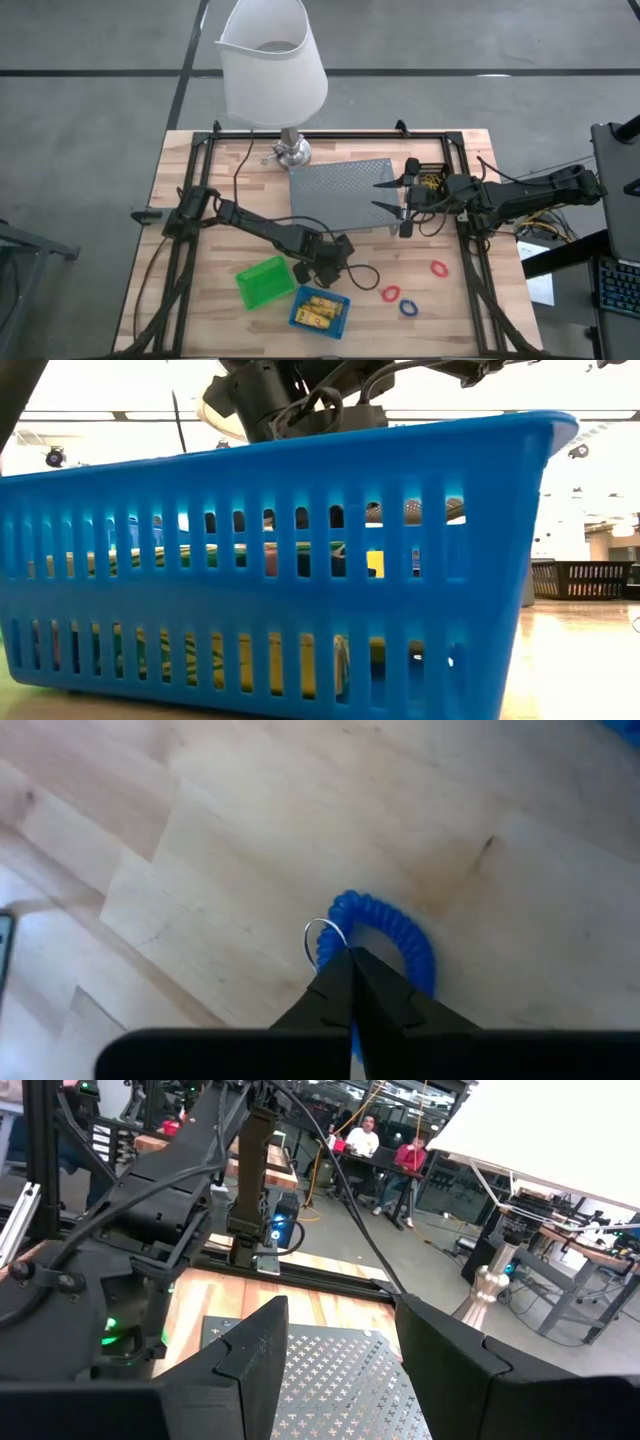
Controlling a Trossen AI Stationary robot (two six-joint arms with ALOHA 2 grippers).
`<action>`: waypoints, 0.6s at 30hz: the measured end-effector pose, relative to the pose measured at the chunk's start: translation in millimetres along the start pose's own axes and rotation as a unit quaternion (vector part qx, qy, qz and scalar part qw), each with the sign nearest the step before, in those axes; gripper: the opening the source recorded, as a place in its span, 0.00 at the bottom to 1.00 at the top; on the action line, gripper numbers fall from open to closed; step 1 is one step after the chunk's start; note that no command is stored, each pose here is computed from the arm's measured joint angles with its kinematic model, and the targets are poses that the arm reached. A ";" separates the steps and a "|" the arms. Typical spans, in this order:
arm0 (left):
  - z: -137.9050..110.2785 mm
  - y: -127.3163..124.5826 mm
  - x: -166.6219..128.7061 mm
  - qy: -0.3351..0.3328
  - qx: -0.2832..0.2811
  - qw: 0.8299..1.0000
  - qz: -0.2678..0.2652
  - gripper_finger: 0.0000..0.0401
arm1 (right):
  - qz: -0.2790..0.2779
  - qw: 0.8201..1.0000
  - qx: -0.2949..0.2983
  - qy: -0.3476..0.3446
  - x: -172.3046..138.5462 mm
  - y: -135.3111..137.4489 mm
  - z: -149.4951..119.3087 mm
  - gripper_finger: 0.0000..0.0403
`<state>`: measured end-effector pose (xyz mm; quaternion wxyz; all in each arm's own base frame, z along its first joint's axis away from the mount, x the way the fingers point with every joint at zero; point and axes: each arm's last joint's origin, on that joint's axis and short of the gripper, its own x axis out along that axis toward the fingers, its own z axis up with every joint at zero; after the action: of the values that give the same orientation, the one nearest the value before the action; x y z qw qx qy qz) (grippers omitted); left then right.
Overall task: Pick & Place Office Desk Supplies
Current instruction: Put the left blue spring rubber band into the green basket
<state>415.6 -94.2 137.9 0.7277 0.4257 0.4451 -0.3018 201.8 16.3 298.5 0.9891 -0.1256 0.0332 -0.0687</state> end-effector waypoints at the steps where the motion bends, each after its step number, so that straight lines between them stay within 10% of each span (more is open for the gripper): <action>1: 1.0 0.1 -0.8 0.001 0.001 1.000 0.002 0.01 | 0.000 1.000 0.000 0.000 0.0 -0.1 0.0 0.46; 18: 10.1 1.3 -12.9 -0.006 0.021 1.000 0.022 0.01 | 0.000 1.000 0.000 0.000 0.0 0.0 0.0 0.46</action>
<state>415.1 -101.8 152.4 0.7277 0.4486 0.4253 -0.2972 201.8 16.3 298.5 0.9891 -0.1258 0.0333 -0.0689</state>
